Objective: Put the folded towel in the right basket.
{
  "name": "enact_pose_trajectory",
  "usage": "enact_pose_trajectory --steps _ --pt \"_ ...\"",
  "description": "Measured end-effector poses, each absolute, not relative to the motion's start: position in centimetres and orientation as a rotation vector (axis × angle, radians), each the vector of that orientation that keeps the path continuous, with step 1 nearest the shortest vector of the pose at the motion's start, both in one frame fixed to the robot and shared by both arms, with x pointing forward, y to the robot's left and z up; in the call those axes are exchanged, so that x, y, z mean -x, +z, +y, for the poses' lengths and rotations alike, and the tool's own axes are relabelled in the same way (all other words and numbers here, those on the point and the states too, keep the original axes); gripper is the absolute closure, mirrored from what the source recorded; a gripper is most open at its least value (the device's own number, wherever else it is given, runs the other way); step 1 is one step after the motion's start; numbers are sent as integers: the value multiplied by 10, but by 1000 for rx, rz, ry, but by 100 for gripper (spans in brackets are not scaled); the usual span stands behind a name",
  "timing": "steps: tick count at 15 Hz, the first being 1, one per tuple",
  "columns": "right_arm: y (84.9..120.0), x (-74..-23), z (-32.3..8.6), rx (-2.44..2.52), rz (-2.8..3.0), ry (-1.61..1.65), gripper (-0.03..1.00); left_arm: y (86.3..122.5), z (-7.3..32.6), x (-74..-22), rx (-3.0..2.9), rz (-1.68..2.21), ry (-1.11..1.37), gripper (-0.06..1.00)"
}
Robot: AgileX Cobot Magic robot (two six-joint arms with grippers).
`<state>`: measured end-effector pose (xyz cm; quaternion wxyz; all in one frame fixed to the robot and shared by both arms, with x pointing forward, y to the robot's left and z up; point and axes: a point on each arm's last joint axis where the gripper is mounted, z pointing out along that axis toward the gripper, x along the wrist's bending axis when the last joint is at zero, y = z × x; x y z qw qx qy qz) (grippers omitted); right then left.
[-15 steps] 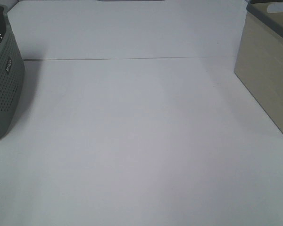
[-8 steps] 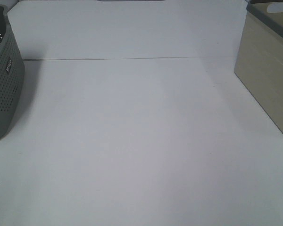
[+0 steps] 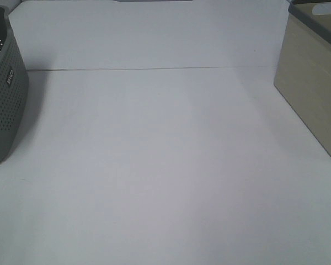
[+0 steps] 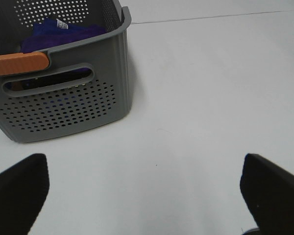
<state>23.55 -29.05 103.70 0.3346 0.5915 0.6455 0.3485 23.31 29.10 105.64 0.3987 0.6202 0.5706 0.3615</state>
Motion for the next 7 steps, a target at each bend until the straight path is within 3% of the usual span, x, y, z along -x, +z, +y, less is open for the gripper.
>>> enact_pose_trajectory --steps 7 --pt "1037 -235 -290 -1544 1685 910 -2 1056 291 -233 -1570 1444 915 -4"
